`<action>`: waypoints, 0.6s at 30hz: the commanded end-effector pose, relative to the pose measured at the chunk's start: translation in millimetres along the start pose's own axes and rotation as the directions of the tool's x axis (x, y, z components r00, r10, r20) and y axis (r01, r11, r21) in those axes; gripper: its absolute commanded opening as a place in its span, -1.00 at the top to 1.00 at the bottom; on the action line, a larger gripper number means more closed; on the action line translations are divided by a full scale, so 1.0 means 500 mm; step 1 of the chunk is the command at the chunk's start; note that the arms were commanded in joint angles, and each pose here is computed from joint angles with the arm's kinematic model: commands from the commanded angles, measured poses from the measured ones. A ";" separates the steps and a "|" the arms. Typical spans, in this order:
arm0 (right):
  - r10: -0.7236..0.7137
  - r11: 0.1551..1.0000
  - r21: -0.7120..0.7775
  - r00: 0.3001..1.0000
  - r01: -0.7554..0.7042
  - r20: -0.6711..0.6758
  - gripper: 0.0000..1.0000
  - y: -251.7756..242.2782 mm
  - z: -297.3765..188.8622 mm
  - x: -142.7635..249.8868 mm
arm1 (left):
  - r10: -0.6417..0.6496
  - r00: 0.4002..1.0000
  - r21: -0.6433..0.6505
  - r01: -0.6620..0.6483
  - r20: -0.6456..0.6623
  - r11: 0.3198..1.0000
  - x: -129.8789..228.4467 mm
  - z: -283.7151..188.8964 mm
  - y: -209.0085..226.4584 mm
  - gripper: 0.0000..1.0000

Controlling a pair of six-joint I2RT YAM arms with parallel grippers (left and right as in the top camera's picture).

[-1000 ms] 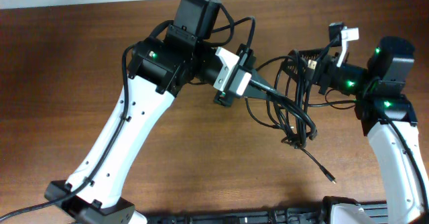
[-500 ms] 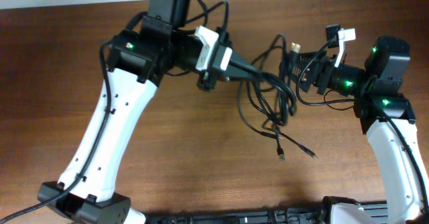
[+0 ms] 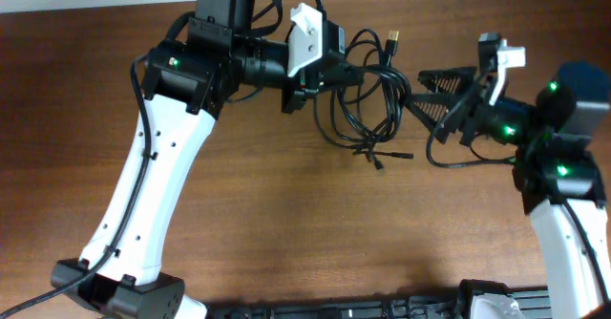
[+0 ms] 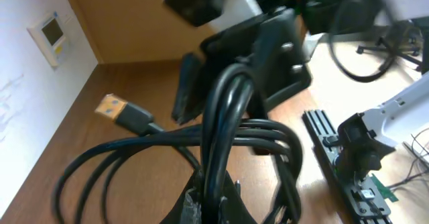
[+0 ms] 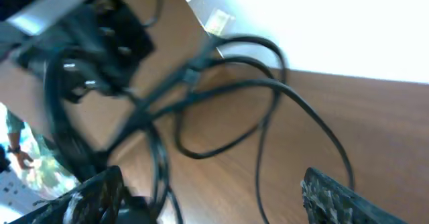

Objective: Untangle cables

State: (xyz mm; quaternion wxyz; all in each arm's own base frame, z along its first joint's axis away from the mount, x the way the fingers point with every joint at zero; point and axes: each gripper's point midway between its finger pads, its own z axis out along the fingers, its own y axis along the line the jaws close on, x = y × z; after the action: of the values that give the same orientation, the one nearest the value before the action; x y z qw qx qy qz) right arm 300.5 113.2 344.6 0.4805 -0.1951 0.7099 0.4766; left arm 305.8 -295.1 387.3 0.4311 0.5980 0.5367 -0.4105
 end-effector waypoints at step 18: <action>-0.199 0.968 -0.149 0.979 0.202 0.035 -0.65 0.152 -0.037 -0.021 | -0.065 0.997 0.025 0.064 0.048 0.998 -0.044 -0.004 -0.024 1.00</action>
State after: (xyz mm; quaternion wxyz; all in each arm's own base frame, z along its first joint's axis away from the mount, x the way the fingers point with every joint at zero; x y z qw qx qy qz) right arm 247.0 128.0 387.8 0.5194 -0.2845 0.6510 0.4749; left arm 310.9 -296.7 390.5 0.4214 0.5698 0.5641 -0.4238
